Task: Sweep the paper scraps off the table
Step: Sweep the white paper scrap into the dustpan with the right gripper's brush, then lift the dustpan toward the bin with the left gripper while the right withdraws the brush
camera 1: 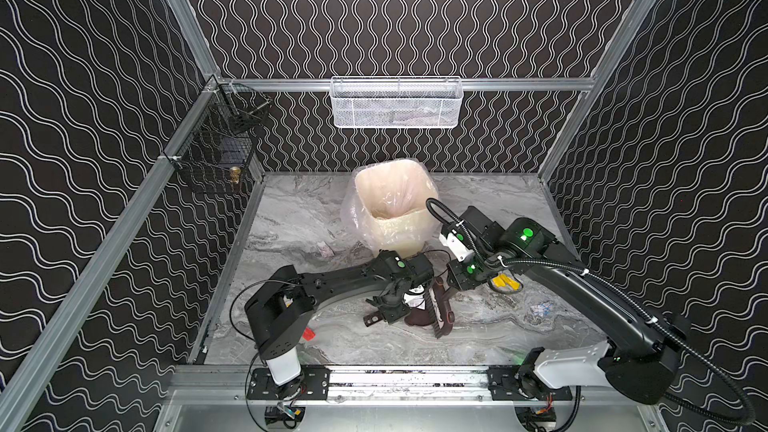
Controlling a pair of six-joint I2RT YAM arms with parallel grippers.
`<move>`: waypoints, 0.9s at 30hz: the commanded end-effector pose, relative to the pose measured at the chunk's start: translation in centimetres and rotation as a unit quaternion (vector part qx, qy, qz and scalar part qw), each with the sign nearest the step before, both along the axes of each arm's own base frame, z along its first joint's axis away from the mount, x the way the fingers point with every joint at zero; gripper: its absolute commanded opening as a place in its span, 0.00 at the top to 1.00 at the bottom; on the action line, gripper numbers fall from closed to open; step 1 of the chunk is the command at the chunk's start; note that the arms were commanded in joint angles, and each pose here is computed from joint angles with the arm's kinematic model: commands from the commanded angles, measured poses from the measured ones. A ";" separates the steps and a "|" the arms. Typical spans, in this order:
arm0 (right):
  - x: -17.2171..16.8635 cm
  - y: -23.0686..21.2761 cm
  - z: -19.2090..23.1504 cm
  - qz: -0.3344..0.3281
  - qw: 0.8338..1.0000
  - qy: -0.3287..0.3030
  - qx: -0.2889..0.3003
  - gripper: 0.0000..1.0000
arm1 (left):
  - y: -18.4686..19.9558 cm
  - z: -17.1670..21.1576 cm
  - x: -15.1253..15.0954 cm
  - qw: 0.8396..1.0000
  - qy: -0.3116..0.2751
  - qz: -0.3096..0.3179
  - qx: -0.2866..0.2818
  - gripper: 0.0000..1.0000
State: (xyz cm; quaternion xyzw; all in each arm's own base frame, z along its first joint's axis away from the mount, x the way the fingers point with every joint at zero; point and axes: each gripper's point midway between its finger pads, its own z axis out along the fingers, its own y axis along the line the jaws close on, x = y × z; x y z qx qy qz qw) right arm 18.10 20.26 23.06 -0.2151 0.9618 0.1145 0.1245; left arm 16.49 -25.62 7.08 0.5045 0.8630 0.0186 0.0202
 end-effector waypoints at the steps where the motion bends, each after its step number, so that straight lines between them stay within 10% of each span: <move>1: 0.2 -2.0 1.3 -0.036 0.999 -0.021 -0.006 1.00 | -0.5 0.8 0.1 0.999 -0.014 0.025 -0.035 1.00; 27: 3.8 -7.5 9.2 -0.155 0.971 -0.133 0.127 1.00 | 6.1 14.0 -4.1 0.972 -0.118 0.169 -0.115 1.00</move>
